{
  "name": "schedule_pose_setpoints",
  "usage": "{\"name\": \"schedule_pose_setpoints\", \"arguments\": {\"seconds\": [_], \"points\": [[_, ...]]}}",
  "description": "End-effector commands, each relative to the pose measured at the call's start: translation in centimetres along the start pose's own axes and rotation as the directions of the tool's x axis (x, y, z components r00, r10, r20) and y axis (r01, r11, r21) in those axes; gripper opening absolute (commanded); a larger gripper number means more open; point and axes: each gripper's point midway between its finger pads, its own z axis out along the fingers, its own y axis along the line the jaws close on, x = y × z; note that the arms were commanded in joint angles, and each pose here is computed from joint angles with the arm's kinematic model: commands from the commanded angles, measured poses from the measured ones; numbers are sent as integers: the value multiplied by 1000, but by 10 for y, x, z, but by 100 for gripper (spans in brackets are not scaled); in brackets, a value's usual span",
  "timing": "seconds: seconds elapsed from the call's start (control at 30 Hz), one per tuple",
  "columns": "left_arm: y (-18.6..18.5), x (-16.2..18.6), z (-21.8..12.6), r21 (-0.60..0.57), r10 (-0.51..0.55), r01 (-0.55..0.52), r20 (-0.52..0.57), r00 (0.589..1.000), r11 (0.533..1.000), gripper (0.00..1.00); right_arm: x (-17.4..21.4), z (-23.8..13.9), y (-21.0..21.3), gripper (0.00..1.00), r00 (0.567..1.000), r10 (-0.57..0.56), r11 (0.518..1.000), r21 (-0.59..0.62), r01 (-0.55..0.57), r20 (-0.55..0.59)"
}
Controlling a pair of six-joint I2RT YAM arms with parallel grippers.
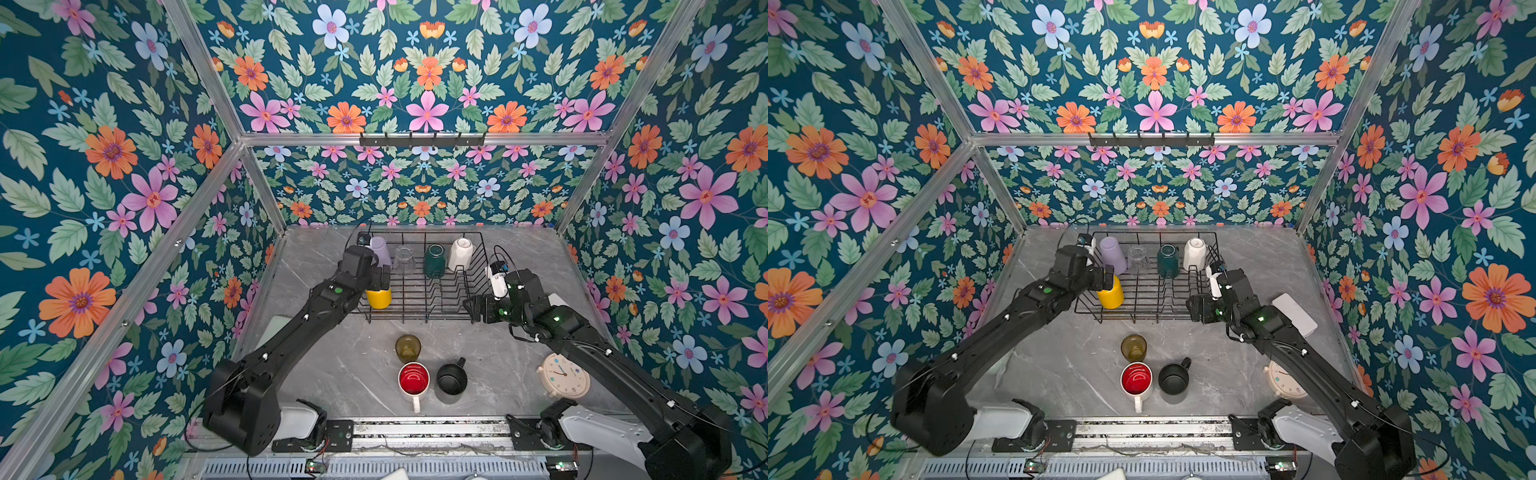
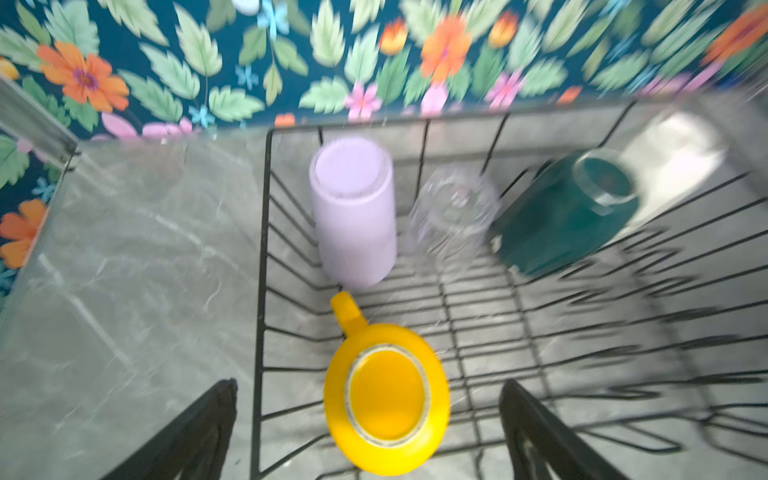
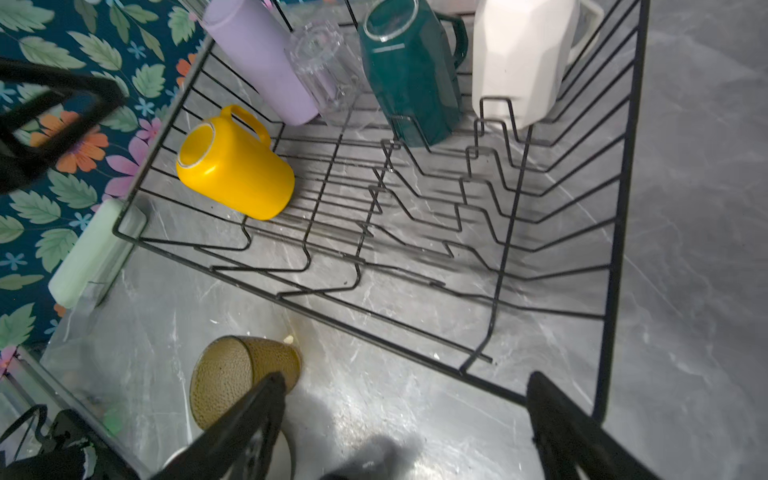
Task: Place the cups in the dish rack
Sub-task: 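Open the left gripper and lift it while the right gripper reaches toward the black mug, then close the right gripper on the black mug's rim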
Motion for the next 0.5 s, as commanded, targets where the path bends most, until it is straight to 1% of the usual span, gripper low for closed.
{"name": "schedule_pose_setpoints", "arguments": {"seconds": [0.0, 0.1, 0.17, 0.27, 0.37, 0.47], "points": [[-11, -54, -27, 125, -134, 101, 298, 945, 987, 100, 24, -2, -6, 88, 996, 36, 999, 21, -35, -86], [-5, -58, -45, 142, -174, 129, 368, 914, 981, 100, 44, -5, 3, 82, 984, 61, 998, -4, -63, -165], [-2, -58, -51, 136, -179, 137, 385, 905, 981, 100, 59, -9, 10, 80, 977, 38, 999, 3, -38, -212], [6, -57, -54, 103, -182, 154, 393, 901, 983, 100, 82, -17, 21, 76, 959, 23, 1000, 8, -21, -282], [10, -54, -55, 89, -195, 174, 391, 900, 981, 100, 101, -26, 29, 70, 940, 47, 999, 3, -49, -339], [10, -53, -54, 90, -196, 174, 385, 902, 981, 100, 116, -38, 30, 68, 925, 68, 998, 31, -61, -374]]}}
